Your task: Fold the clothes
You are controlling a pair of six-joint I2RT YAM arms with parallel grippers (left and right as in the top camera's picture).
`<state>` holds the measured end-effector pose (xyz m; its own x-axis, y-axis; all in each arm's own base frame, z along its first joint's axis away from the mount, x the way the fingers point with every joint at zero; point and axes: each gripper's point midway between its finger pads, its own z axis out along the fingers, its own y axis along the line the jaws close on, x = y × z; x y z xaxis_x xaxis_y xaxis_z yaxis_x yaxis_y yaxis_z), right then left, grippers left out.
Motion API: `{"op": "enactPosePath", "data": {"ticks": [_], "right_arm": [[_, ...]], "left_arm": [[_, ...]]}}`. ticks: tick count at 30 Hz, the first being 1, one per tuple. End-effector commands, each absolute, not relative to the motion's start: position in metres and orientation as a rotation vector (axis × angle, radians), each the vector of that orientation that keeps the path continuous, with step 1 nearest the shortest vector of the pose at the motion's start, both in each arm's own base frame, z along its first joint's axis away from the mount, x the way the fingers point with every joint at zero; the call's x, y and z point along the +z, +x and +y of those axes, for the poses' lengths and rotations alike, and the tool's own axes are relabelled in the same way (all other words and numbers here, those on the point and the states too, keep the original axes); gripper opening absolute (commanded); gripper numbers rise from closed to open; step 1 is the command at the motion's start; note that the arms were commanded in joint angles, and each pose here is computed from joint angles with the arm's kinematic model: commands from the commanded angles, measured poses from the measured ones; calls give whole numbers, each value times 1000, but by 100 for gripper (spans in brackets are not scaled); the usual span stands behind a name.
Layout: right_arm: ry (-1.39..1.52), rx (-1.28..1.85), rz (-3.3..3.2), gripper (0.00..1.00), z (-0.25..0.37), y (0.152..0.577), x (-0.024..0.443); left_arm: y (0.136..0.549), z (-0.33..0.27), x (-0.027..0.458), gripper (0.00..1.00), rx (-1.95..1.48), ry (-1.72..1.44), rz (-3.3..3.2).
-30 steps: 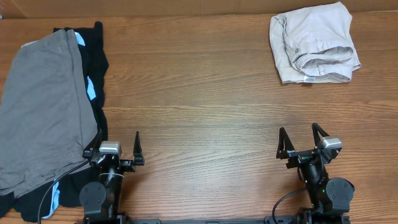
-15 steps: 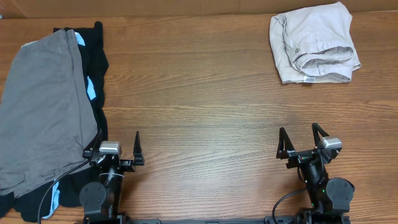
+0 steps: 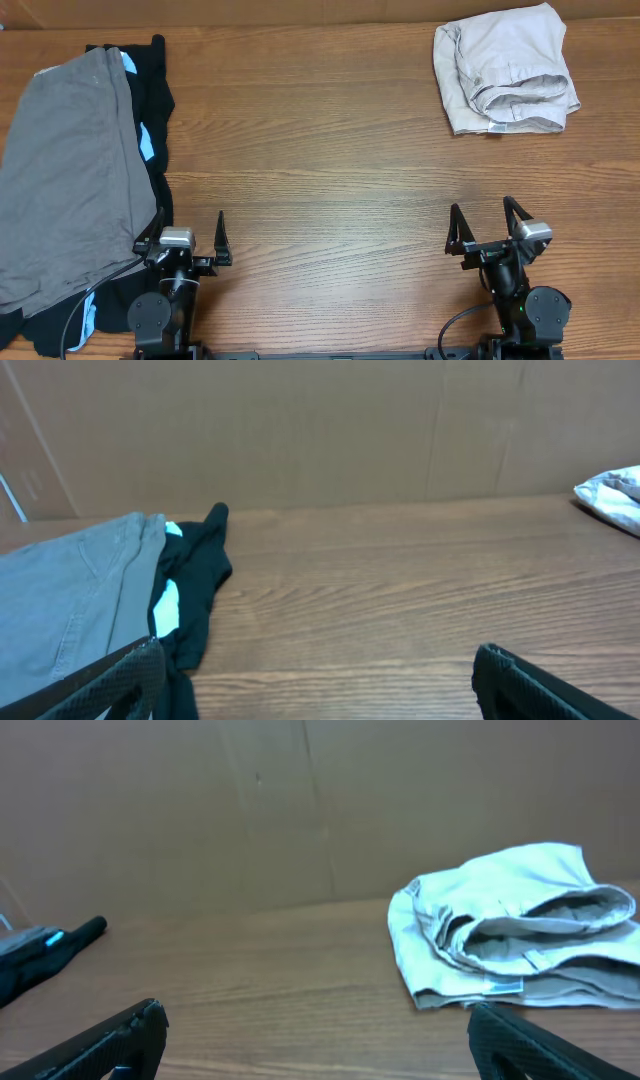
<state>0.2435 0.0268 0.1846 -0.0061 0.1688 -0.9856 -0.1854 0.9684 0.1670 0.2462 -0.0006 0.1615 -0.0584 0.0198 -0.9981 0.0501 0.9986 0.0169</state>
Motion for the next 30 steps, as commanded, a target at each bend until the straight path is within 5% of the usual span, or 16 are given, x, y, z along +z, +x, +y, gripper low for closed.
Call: {"op": "enactPosePath", "data": {"ticks": [1,17,30], "right_arm": [[-27,287,1523,100,29,243,189],[-105,319,1520,100,41,235,290],[-57,405,1871,100,44,301,347]], "left_arm": [[246,-5,174,100,-37,75,1571],[233,-19,274,100,-31,198,1579],[300,-23,312,100,-207,205,2200]]}}
